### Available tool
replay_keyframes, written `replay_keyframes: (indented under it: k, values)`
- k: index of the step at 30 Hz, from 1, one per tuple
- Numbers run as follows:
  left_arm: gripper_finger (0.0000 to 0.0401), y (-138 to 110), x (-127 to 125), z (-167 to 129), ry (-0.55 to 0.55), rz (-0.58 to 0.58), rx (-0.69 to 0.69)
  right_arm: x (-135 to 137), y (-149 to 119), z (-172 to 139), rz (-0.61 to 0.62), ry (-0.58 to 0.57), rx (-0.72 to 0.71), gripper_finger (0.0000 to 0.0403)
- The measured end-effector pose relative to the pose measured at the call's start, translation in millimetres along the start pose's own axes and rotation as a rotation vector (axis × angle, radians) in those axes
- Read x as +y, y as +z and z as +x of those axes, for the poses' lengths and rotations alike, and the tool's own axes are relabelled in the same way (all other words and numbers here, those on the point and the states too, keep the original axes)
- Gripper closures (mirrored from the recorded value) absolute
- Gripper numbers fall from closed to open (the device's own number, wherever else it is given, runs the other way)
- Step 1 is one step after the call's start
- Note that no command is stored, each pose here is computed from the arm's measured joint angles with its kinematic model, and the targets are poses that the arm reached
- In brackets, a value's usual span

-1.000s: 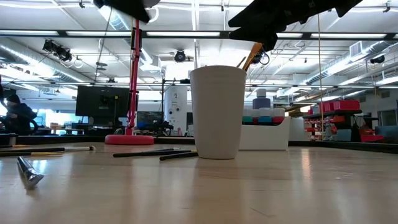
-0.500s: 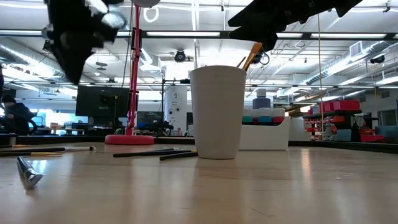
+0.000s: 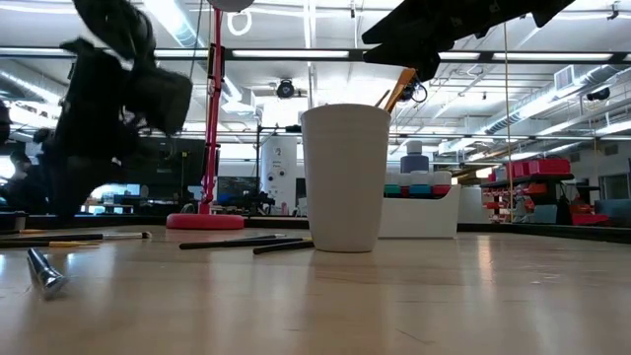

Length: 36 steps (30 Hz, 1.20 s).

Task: Pick & Place Paint Supplies
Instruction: Put the gold paint brush into the white cup

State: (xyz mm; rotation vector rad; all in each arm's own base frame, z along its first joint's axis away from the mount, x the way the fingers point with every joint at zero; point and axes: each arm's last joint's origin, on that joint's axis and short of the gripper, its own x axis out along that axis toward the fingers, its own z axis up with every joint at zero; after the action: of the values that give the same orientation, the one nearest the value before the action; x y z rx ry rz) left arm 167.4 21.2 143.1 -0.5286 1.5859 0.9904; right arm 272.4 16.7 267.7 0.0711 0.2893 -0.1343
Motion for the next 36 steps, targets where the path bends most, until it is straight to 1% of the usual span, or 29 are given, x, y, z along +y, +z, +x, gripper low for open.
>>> replay_keyframes:
  k: [3, 7, 11, 15, 19, 25, 29, 32, 33, 34, 36]
  values:
    - [0.0236, 0.9, 10.3, 17.8, 0.013, -0.056, 0.031, 0.0, 0.0, 0.0, 0.0, 0.0, 0.0, 0.0208]
    - [0.0236, 2.0, 19.4, 27.7, 0.015, -0.13, 0.067, 0.0, 0.2, 0.0, 0.0, 0.0, -0.002, 0.0208]
    - [0.0236, 4.7, 20.3, 27.2, 0.002, -0.118, 0.079, 0.1, 1.2, 0.0, 0.002, 0.001, -0.012, 0.0208]
    - [0.024, 4.0, 21.2, 29.4, -0.019, -0.135, 0.104, 0.1, 0.9, 0.0, 0.001, 0.001, -0.009, 0.0208]
    - [0.0265, 2.5, 21.7, 32.4, -0.062, -0.161, 0.144, 0.1, 0.7, 0.0, 0.011, 0.002, -0.006, 0.0208]
    - [0.031, 2.6, 21.8, 34.2, -0.137, -0.139, 0.215, 0.3, -0.2, 0.0, 0.012, 0.009, 0.003, 0.0208]
    - [0.0337, 2.7, 21.7, 34.7, -0.159, -0.129, 0.234, 0.2, -0.9, 0.0, 0.011, 0.009, 0.01, 0.0208]
    - [0.0363, 7.3, 21.0, 27.9, -0.124, -0.122, 0.212, 0.2, -0.8, 0.0, 0.011, 0.008, 0.009, 0.0208]
    - [0.0373, 9.4, 21.8, 22.9, -0.092, -0.123, 0.209, 0.2, -0.8, 0.0, 0.01, 0.008, 0.009, 0.0208]
    - [0.0382, 9.9, 24.4, 16.3, -0.038, -0.119, 0.216, 0.1, -0.8, 0.0, 0.011, 0.008, 0.009, 0.0208]
    - [0.0394, 14.8, 28.4, 0.5, 0.033, -0.108, 0.19, 0.2, -0.8, 0.0, 0.007, 0.008, 0.009, 0.0208]
